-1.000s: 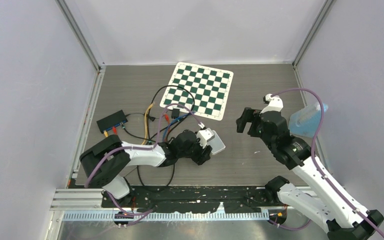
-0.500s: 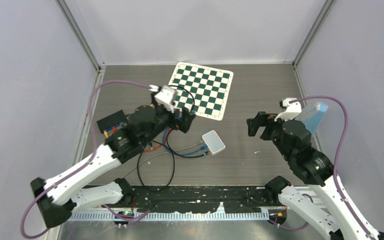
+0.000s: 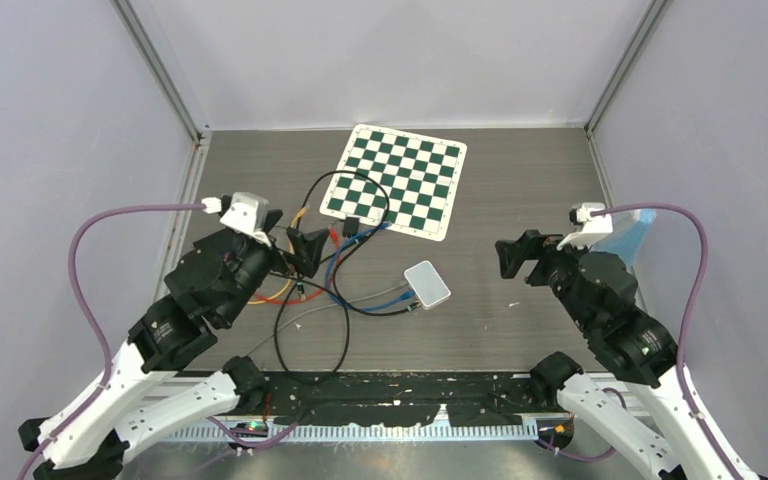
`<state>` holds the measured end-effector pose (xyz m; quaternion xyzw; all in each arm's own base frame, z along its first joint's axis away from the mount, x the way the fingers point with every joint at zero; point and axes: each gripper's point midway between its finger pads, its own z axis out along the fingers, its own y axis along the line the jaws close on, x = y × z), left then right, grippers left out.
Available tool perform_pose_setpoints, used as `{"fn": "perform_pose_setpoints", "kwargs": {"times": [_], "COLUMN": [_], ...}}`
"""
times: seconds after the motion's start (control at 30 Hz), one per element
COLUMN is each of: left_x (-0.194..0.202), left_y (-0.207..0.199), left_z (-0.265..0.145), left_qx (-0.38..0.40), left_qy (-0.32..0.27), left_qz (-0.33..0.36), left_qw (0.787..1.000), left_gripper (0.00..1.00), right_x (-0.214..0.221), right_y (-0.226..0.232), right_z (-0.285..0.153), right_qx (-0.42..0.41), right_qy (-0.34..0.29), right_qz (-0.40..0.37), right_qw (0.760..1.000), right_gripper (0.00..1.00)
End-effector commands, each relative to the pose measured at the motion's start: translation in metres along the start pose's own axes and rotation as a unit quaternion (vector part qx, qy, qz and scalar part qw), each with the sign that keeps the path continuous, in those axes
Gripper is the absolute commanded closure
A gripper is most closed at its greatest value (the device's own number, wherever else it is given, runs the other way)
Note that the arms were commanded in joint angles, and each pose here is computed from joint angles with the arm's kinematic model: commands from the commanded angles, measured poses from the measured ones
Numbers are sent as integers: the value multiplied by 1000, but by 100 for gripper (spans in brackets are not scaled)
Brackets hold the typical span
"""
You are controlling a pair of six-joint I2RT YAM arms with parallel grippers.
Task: Insert the plug into the switch port
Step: Reset both arms
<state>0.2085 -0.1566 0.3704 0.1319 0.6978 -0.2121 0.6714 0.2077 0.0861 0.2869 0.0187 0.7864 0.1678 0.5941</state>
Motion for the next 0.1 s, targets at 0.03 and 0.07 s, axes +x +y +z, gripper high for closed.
{"fn": "perform_pose_setpoints", "kwargs": {"times": [0.03,0.07], "left_x": [20,22], "left_y": [14,15], "left_z": [1,2], "left_qx": [-34,-37], "left_qy": [30,35], "left_qz": [28,31], "left_qw": [999,998], "left_gripper": [0,0], "right_x": [-9,-9], "right_y": [6,6], "right_z": [3,3], "right_qx": [-11,-11], "right_qy": [-18,-18], "right_qz": [4,5], "right_qw": [1000,1000], "right_gripper": [5,4]}}
